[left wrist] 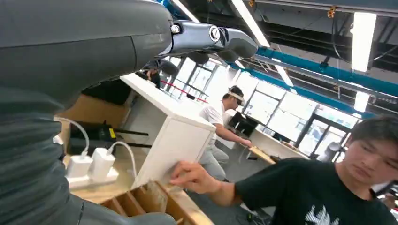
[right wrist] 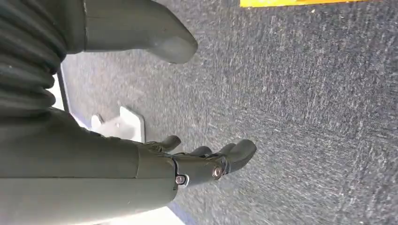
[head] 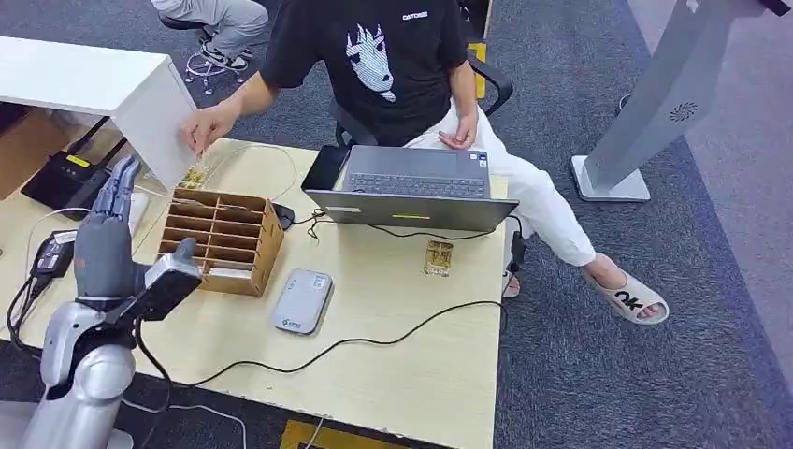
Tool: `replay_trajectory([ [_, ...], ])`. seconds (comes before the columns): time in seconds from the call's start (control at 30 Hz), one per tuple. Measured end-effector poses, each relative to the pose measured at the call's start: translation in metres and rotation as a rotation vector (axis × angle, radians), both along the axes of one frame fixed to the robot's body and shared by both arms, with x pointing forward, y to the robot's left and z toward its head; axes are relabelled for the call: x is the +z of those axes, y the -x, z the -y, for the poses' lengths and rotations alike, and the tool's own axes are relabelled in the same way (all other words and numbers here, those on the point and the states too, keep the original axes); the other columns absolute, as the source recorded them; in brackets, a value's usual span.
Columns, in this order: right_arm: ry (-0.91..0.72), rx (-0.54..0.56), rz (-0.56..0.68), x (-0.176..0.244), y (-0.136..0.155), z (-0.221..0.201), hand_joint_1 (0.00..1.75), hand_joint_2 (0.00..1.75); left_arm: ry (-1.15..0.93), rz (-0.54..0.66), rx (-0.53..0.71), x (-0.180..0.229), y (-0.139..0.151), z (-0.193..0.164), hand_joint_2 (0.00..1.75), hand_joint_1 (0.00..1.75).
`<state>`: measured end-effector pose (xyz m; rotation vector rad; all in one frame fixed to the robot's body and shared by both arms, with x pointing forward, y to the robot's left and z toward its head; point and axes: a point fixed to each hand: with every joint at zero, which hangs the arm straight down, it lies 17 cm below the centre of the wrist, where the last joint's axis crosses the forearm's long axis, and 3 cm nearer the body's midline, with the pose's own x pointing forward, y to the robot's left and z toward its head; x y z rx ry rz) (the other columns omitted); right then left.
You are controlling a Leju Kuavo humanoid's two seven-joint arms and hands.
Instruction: Pass the card to the sensor for recognition and then transmit it.
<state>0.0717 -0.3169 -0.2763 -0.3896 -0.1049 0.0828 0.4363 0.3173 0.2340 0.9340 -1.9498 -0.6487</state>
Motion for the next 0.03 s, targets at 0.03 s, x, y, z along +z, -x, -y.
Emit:
replay_trajectory([
  [0.03, 0.000, -0.001, 0.000, 0.0000, 0.0001, 0.0000, 0.00, 1.75, 0.001, -0.002, -0.001, -0.0015, 0.0022, 0.0001, 1.75, 0.00],
])
